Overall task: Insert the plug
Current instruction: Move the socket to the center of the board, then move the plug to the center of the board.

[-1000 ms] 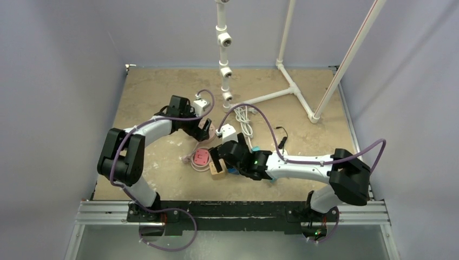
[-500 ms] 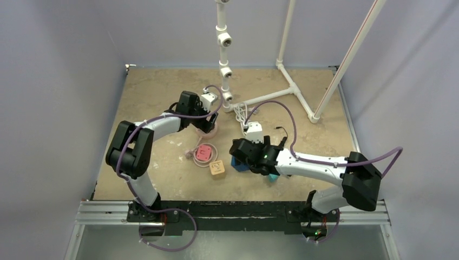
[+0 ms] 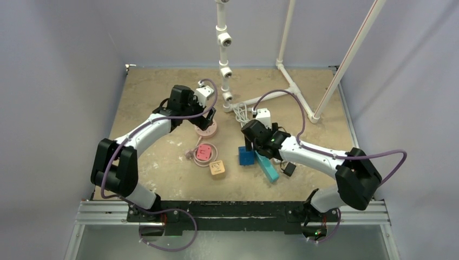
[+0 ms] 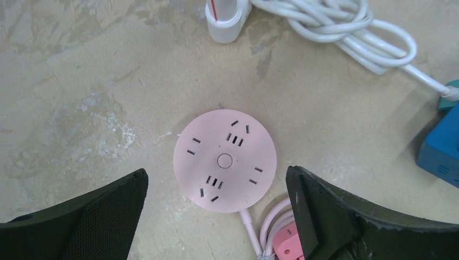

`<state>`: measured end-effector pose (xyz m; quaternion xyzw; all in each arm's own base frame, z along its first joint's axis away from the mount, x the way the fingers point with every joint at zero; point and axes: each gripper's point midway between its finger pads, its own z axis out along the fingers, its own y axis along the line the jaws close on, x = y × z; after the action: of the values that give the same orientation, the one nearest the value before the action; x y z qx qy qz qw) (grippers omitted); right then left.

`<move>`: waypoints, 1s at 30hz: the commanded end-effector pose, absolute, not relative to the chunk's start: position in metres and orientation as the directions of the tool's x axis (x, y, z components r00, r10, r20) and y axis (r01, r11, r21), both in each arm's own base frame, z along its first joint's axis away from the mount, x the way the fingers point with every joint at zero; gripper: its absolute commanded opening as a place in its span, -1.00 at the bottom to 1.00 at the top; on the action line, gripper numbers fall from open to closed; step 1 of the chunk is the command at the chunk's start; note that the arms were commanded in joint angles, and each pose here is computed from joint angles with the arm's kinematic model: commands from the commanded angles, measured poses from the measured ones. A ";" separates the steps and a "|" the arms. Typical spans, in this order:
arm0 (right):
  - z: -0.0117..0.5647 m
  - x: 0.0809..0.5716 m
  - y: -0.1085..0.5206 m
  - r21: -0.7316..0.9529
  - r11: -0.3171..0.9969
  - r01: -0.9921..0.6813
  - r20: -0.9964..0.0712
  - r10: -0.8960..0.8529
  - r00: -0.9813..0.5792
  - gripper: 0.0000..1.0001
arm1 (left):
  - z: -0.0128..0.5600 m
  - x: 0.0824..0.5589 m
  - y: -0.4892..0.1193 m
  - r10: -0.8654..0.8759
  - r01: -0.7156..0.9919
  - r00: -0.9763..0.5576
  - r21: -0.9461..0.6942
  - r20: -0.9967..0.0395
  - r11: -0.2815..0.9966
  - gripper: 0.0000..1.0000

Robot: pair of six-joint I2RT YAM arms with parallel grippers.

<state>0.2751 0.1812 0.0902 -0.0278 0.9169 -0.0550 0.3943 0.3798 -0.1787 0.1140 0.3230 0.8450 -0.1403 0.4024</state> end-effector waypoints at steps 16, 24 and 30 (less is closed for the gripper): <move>0.063 0.226 0.185 -0.035 0.998 -0.042 -0.573 -0.055 -0.818 0.42 | 0.187 0.355 -0.192 0.416 0.737 -0.414 -0.029 -0.810 0.676 0.98; 0.048 0.208 0.219 0.007 0.999 -0.034 -0.505 -0.026 -0.863 0.17 | 0.195 0.351 -0.190 0.426 0.740 -0.411 -0.023 -0.806 0.672 0.98; 0.061 0.225 0.250 0.071 0.997 0.016 -0.502 0.050 -0.864 -0.17 | 0.205 0.350 -0.190 0.434 0.749 -0.400 -0.015 -0.807 0.663 0.98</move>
<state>0.2073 0.2199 0.0376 -0.0325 0.9688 -0.0096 0.2456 0.3481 -0.1863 0.1706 0.3491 0.8361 -0.1870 0.3797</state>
